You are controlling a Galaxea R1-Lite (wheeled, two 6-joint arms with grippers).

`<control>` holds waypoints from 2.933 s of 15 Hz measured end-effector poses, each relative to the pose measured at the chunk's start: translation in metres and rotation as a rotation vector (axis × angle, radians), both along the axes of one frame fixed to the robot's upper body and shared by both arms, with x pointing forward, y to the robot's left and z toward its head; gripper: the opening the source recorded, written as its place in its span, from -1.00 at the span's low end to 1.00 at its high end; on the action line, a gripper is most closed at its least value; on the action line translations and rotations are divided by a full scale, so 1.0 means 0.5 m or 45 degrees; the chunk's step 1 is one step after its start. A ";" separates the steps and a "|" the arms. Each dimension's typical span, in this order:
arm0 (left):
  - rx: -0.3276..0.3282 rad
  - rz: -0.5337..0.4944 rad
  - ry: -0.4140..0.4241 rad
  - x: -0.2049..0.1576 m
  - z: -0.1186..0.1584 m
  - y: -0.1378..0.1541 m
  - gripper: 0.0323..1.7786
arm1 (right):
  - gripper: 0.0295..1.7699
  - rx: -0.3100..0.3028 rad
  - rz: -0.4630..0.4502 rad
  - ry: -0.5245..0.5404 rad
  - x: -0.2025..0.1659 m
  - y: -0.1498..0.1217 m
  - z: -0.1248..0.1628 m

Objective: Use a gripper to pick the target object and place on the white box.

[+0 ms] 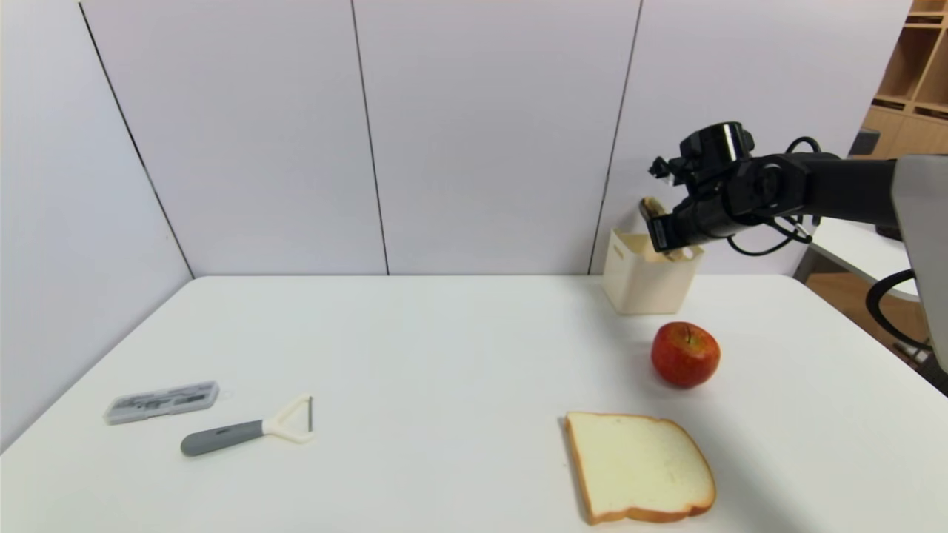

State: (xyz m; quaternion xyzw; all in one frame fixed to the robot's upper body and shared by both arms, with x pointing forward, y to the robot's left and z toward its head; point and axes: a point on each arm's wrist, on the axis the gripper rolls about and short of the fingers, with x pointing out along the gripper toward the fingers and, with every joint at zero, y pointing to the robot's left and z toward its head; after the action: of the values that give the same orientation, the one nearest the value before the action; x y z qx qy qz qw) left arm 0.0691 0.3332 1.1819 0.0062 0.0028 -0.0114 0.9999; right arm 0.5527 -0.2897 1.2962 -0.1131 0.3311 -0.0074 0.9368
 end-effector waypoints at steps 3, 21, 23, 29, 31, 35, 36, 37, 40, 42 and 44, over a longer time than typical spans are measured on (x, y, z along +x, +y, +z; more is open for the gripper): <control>0.000 0.000 0.000 0.000 0.000 0.000 0.90 | -0.86 0.000 0.000 -0.009 0.001 -0.001 0.002; 0.000 0.000 0.001 0.000 0.000 0.000 0.90 | 0.53 0.056 0.078 -0.018 -0.008 0.010 0.017; 0.001 0.000 0.001 0.000 0.000 0.000 0.90 | 0.62 0.053 0.079 -0.009 -0.013 0.009 0.022; 0.000 0.000 0.001 0.000 0.000 0.000 0.90 | 0.79 0.053 0.075 -0.007 -0.064 0.000 0.084; 0.000 0.000 0.001 0.000 0.000 0.000 0.90 | 0.82 0.054 0.062 -0.035 -0.089 -0.011 0.114; 0.000 0.000 0.000 0.000 0.000 0.000 0.90 | 0.86 0.058 0.024 -0.045 -0.162 -0.039 0.183; 0.000 0.000 0.001 0.000 0.000 0.000 0.90 | 0.87 0.058 0.016 -0.040 -0.183 -0.046 0.198; 0.000 0.000 0.001 0.000 0.000 0.000 0.90 | 0.88 0.059 0.006 -0.042 -0.206 -0.053 0.215; -0.001 0.000 0.001 0.000 0.000 0.000 0.90 | 0.89 0.068 -0.036 -0.089 -0.274 -0.078 0.258; -0.001 0.000 0.000 0.000 0.000 0.000 0.90 | 0.91 0.071 -0.068 -0.117 -0.324 -0.094 0.279; -0.001 0.000 0.000 0.000 0.000 0.000 0.90 | 0.91 0.074 -0.092 -0.124 -0.379 -0.104 0.290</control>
State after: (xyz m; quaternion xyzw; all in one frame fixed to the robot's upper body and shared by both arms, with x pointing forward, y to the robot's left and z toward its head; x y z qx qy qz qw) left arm 0.0691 0.3332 1.1819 0.0059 0.0028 -0.0115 0.9999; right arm 0.3630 -0.3416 1.4413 -0.0733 0.2889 -0.0373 0.9538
